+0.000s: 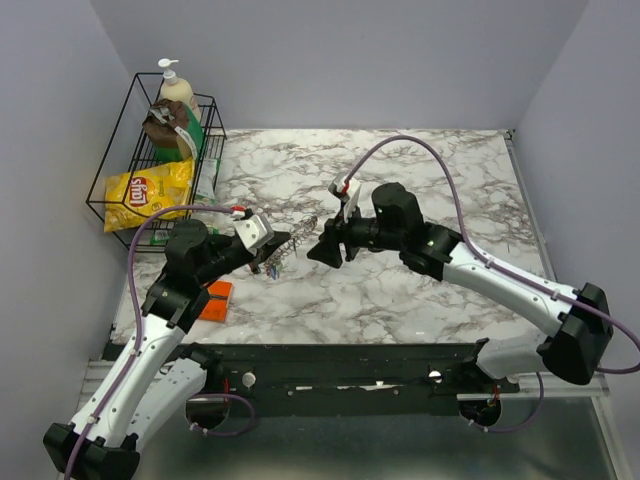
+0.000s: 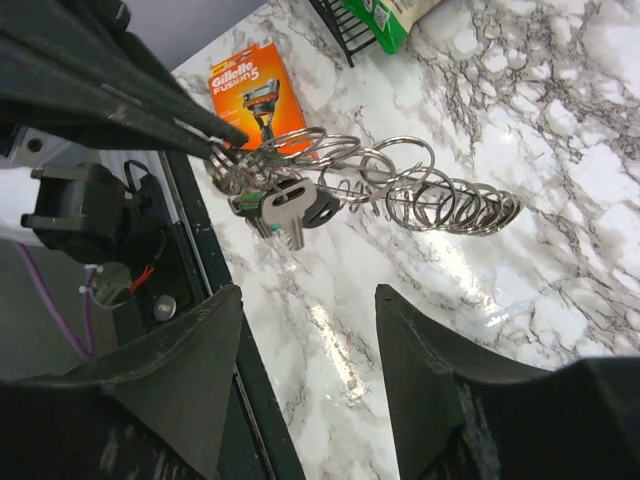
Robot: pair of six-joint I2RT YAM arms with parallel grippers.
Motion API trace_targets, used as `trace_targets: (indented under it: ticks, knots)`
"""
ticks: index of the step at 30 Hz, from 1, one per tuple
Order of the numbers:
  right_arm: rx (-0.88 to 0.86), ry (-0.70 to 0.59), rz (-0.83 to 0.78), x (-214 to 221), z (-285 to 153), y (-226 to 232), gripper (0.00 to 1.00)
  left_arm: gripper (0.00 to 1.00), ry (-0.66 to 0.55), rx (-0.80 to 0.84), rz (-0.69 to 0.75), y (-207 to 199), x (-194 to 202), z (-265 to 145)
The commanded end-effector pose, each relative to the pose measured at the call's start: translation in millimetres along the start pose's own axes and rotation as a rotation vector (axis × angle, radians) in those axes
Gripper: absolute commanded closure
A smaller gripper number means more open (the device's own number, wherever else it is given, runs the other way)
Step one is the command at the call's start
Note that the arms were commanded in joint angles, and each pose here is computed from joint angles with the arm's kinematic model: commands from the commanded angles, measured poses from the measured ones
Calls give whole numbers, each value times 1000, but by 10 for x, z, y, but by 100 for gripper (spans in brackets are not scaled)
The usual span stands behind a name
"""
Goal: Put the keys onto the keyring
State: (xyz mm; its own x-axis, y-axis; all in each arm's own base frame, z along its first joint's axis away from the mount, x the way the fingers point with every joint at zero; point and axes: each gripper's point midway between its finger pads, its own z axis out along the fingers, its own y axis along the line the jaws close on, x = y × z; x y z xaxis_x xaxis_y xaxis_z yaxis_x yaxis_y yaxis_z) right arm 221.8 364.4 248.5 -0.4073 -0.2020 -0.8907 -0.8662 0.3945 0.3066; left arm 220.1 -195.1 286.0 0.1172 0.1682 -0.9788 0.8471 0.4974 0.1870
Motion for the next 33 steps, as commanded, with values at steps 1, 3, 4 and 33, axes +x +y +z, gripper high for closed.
trace_targets:
  ticks: [1, 3, 4, 33]
  knots:
    - [-56, -129, -142, -259, -224, 162, 33, 100, -63, 30, 45, -41, -167, 5]
    - [-102, -207, -202, -430, -339, 297, 31, 100, -68, 42, 44, -61, -174, 7]
    - [-145, -211, -212, -414, -355, 373, 31, 100, -78, 42, 46, -61, -193, 12]
    - [-258, -253, -283, -433, -415, 566, 55, 100, -386, 283, 78, -519, -603, -43]
